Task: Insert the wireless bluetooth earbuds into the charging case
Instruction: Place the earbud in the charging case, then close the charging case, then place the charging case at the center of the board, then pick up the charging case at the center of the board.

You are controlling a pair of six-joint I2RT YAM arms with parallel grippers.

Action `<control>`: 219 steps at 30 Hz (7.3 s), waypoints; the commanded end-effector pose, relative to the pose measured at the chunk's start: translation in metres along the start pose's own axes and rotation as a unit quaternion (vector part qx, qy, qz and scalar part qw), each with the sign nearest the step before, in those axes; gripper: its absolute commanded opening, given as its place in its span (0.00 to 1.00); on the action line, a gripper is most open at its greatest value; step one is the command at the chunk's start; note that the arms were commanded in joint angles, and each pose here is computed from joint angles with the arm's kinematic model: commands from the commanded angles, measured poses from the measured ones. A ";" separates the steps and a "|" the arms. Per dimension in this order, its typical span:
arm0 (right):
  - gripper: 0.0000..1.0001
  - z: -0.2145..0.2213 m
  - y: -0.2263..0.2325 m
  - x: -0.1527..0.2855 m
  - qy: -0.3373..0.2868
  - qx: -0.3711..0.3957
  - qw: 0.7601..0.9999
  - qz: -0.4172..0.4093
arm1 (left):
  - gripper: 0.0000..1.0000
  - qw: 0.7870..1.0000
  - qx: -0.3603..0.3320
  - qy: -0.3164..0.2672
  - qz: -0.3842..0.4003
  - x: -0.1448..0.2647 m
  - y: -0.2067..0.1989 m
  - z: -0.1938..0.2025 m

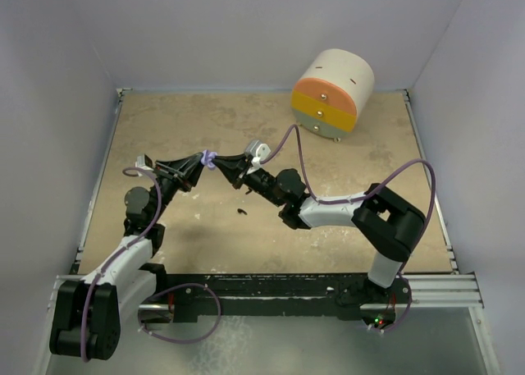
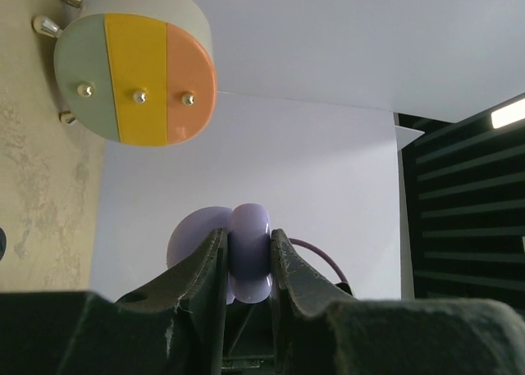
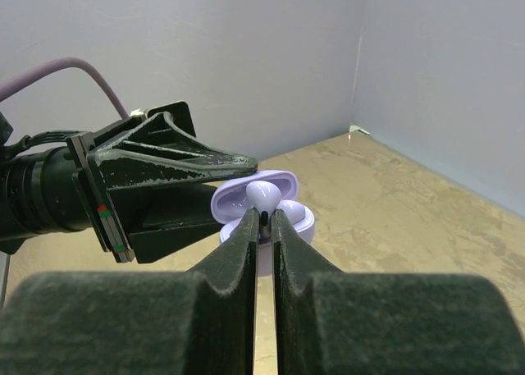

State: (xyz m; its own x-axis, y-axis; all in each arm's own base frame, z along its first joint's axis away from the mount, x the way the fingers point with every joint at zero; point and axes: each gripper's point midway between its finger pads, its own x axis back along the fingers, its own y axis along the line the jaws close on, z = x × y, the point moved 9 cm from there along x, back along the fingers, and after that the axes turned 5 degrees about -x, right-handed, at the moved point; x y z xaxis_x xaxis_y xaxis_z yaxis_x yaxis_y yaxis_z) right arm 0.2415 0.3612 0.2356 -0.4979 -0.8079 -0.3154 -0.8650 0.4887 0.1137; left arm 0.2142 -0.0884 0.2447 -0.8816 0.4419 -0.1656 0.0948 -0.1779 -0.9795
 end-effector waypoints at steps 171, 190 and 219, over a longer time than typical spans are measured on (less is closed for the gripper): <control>0.00 0.043 -0.088 0.109 0.319 -0.034 0.872 0.370 | 0.59 0.925 -0.319 0.068 -0.195 -0.035 0.051 -0.029; 0.00 0.014 -0.062 0.032 0.254 0.091 0.963 -0.011 | 0.59 0.929 -0.293 0.151 -0.168 -0.039 0.076 -0.009; 0.00 0.044 -0.057 0.022 0.298 0.086 0.944 -0.112 | 0.45 0.923 -0.302 0.183 -0.151 -0.043 0.084 0.008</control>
State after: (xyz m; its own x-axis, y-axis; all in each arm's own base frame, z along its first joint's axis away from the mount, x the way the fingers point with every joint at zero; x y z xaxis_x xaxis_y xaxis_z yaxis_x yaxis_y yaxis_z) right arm 0.2775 0.3224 0.1668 -0.3079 -0.8959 0.3202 -0.9485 0.3153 -0.0296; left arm 0.2531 -0.1279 0.1648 -0.6972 0.6757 0.2394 0.1567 0.4695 -0.8689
